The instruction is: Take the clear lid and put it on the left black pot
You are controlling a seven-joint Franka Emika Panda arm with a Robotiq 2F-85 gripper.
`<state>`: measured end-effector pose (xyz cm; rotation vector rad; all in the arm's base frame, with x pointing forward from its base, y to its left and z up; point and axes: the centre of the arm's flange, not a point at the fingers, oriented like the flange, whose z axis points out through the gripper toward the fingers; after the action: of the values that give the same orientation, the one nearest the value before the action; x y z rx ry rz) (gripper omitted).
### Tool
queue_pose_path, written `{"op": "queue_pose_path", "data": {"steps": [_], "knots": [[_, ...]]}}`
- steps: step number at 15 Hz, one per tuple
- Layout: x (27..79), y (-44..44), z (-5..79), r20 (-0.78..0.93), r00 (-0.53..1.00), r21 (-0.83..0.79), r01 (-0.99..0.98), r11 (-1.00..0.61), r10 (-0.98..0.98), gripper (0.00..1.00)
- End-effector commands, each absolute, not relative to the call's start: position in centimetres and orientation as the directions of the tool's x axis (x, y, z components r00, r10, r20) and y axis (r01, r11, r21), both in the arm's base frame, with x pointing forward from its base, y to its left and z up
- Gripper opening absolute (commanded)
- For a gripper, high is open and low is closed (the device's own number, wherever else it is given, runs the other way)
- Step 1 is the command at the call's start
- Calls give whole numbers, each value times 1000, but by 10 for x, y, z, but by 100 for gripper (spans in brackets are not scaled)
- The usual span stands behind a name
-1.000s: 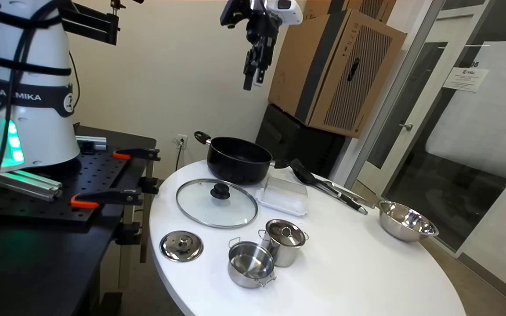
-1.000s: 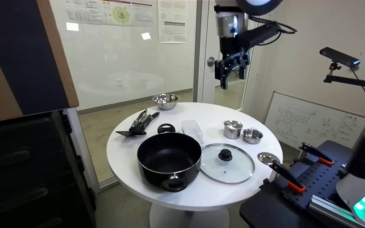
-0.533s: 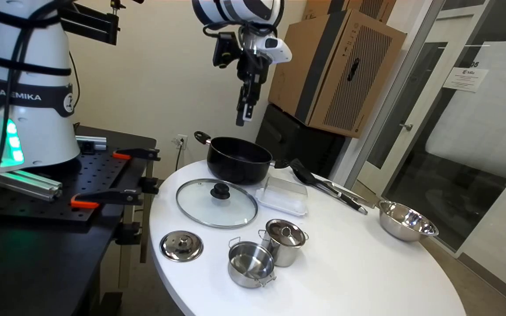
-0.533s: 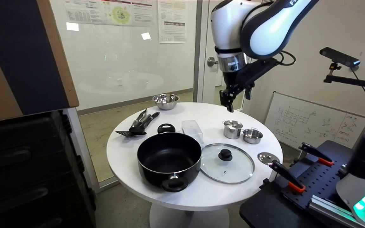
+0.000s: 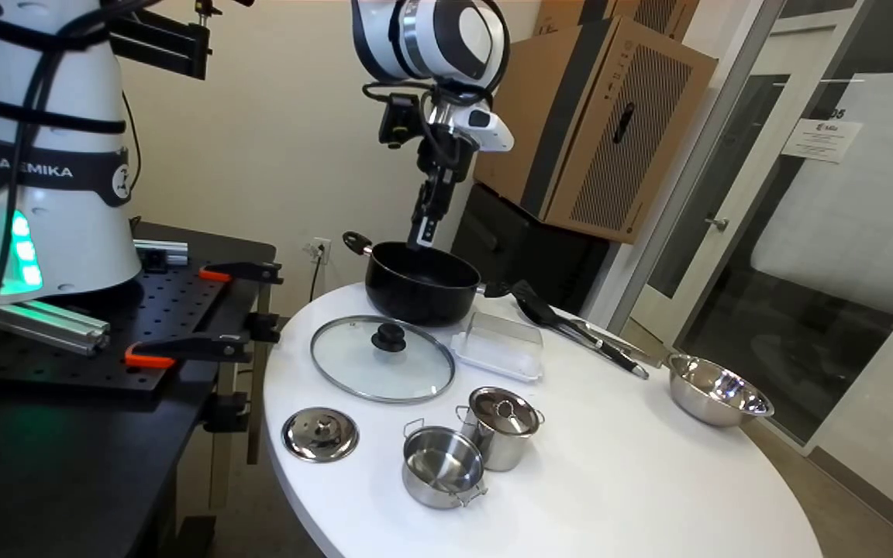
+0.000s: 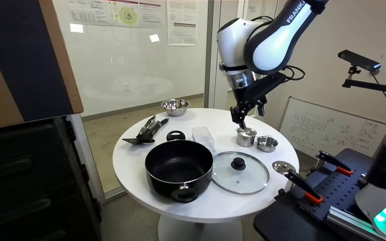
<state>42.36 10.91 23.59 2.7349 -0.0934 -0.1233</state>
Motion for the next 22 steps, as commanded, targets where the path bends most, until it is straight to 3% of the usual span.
{"op": "queue_pose_path", "data": {"steps": [1, 9, 22], "knots": [[423, 110, 236, -72, 994, 394, -46, -918, -81, 100], [424, 75, 215, -38, 997, 306, -51, -951, -66, 100], [408, 64, 140, -181, 982, 207, 93, -974, 56, 100]]}}
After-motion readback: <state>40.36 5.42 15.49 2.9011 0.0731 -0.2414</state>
